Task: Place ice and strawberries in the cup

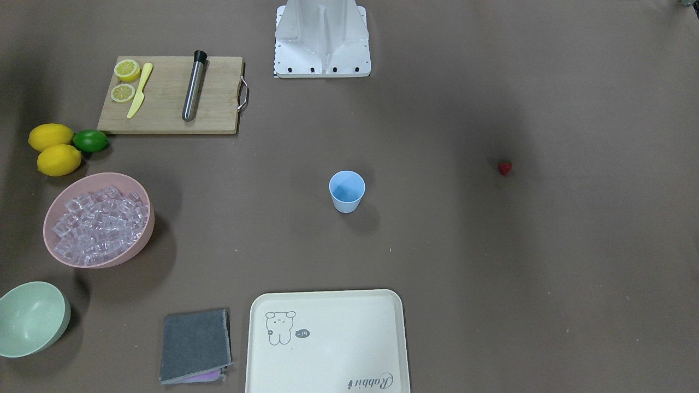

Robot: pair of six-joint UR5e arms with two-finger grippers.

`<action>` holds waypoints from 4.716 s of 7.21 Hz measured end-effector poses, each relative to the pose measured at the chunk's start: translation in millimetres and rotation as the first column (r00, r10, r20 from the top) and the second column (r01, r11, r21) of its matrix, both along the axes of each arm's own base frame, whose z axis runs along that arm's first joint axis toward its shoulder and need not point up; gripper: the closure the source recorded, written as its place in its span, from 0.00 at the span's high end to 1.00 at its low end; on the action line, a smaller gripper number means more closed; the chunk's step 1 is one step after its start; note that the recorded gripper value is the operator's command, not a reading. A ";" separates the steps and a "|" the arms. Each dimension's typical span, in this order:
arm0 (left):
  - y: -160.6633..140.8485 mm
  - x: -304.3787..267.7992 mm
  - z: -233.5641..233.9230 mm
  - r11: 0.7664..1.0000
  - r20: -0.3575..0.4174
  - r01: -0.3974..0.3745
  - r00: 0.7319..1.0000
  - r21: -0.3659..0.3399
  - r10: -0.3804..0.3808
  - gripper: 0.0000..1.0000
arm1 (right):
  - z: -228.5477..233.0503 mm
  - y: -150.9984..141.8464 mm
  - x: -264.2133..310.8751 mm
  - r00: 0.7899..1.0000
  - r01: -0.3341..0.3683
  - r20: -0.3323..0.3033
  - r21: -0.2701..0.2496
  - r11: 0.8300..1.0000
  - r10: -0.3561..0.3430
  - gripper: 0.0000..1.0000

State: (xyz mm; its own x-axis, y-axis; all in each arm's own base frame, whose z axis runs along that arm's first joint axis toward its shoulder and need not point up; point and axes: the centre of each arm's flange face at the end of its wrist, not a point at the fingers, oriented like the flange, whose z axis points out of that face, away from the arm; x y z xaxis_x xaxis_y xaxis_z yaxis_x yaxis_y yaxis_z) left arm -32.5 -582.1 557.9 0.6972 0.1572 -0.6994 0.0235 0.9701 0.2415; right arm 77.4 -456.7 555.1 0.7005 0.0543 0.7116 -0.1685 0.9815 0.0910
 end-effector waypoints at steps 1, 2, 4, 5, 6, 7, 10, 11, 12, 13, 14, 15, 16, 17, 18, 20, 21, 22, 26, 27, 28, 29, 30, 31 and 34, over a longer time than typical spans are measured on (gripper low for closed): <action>-0.6 0.0 -0.6 1.000 0.000 0.000 1.000 0.001 0.000 0.98 | 0.0 0.0 0.0 1.000 0.000 0.000 0.000 1.000 0.000 1.00; -1.2 0.1 -1.2 1.000 0.000 0.000 1.000 0.002 0.000 0.98 | 0.3 0.0 0.0 1.000 0.000 0.000 -0.001 1.000 0.000 1.00; -1.8 0.1 -1.9 1.000 0.000 0.000 1.000 0.003 0.000 0.98 | 1.9 -0.5 -0.4 1.000 0.001 0.000 -0.004 1.000 -0.001 1.00; -1.8 0.1 -1.8 1.000 0.000 0.000 1.000 0.003 0.000 0.98 | 2.3 -0.8 -1.0 1.000 0.001 0.000 -0.006 1.000 -0.001 1.00; -1.8 0.0 -1.7 1.000 0.001 0.000 1.000 0.003 0.000 0.98 | 1.4 -2.1 -2.8 1.000 0.001 0.000 -0.008 1.000 -0.001 1.00; -1.4 0.0 -1.1 1.000 0.001 0.000 1.000 0.002 0.000 0.98 | -0.5 -4.9 -7.4 1.000 0.009 0.000 -0.008 1.000 -0.009 1.00; -0.4 -0.1 1.6 1.000 0.002 0.001 1.000 -0.003 -0.001 0.98 | -9.0 -18.2 -24.7 0.999 0.037 -0.036 0.006 0.999 -0.036 1.00; 0.0 -0.1 2.5 1.000 0.002 0.000 1.000 -0.005 0.000 0.98 | -20.9 -30.1 -36.7 0.998 0.037 -0.044 0.011 0.999 -0.037 1.00; 0.3 -0.1 3.3 1.000 0.002 0.000 1.000 -0.006 0.000 0.98 | -36.1 -42.5 -54.8 0.999 0.029 -0.038 0.006 1.000 -0.028 0.99; 0.3 -0.1 3.6 1.000 0.002 0.000 1.000 -0.006 0.000 0.98 | -53.2 -53.2 -78.5 0.999 0.025 -0.023 -0.001 1.000 -0.025 0.99; 0.0 0.1 3.3 1.000 0.002 0.000 1.000 -0.005 0.000 0.98 | -70.5 -60.9 -101.9 1.000 0.029 -0.008 -0.002 1.000 -0.029 0.99; -0.4 0.5 2.8 1.000 0.002 0.000 1.000 -0.004 0.000 0.98 | -87.0 -65.7 -126.6 0.999 0.051 0.005 0.016 0.999 -0.051 0.99; -1.0 0.7 2.3 1.000 0.002 -0.001 1.000 -0.003 0.001 0.98 | -101.1 -68.4 -154.5 0.996 0.092 0.015 0.055 0.994 -0.093 0.99; -1.7 0.8 1.5 1.000 0.002 -0.001 1.000 -0.002 0.001 0.98 | -115.8 -70.9 -185.4 0.989 0.143 0.023 0.102 0.984 -0.146 0.99; -2.2 0.8 1.0 1.000 0.002 -0.001 1.000 -0.001 0.001 0.98 | -131.6 -73.8 -214.0 0.981 0.187 0.025 0.145 0.972 -0.193 0.99; -1.6 0.8 2.5 1.000 0.002 -0.001 1.000 -0.004 0.001 0.98 | -153.0 -79.8 -252.9 0.965 0.259 -0.017 0.226 0.939 -0.261 0.96; -0.5 0.8 4.3 1.000 0.002 -0.001 1.000 -0.007 0.001 0.98 | -155.8 -85.3 -262.3 0.954 0.299 -0.048 0.265 0.917 -0.297 0.94; 0.0 0.8 6.5 1.000 0.002 -0.001 1.000 -0.011 0.001 0.98 | -157.3 -91.7 -272.1 0.944 0.328 -0.069 0.286 0.901 -0.322 0.94; -5.3 1.9 15.8 1.000 0.002 -0.004 1.000 -0.024 0.004 0.98 | -157.9 -120.9 -326.4 0.918 0.396 -0.140 0.301 0.867 -0.371 0.88; -7.1 2.1 16.4 1.000 0.002 -0.004 1.000 -0.026 0.004 0.98 | -155.2 -123.4 -338.3 0.912 0.410 -0.143 0.291 0.864 -0.385 0.87; -8.2 2.2 16.1 1.000 0.002 -0.004 1.000 -0.026 0.004 0.98 | -150.9 -122.9 -347.9 0.907 0.421 -0.144 0.279 0.863 -0.396 0.87; -8.7 2.2 15.7 1.000 0.002 -0.004 1.000 -0.025 0.004 0.98 | -147.0 -120.4 -355.7 0.902 0.431 -0.146 0.268 0.861 -0.406 0.84; -8.9 2.2 15.6 1.000 0.002 -0.004 1.000 -0.025 0.004 0.98 | -143.4 -117.8 -362.4 0.897 0.441 -0.147 0.260 0.859 -0.416 0.82; -9.3 2.2 15.9 1.000 0.002 -0.004 1.000 -0.026 0.004 0.98 | -138.9 -116.7 -368.0 0.893 0.449 -0.149 0.250 0.858 -0.424 0.79; -12.1 2.4 17.7 1.000 0.002 -0.004 1.000 -0.029 0.004 0.98 | -129.5 -119.1 -379.9 0.887 0.460 -0.163 0.232 0.857 -0.432 0.79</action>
State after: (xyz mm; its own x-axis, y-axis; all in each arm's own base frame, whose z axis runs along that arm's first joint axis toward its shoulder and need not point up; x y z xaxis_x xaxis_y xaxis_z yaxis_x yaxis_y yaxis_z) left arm -30.2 -594.2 575.6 0.6979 0.1395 -0.7025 0.0192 0.9768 0.2131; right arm -302.5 -575.8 425.6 0.6744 -0.4562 0.5806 0.3058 0.8882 0.3428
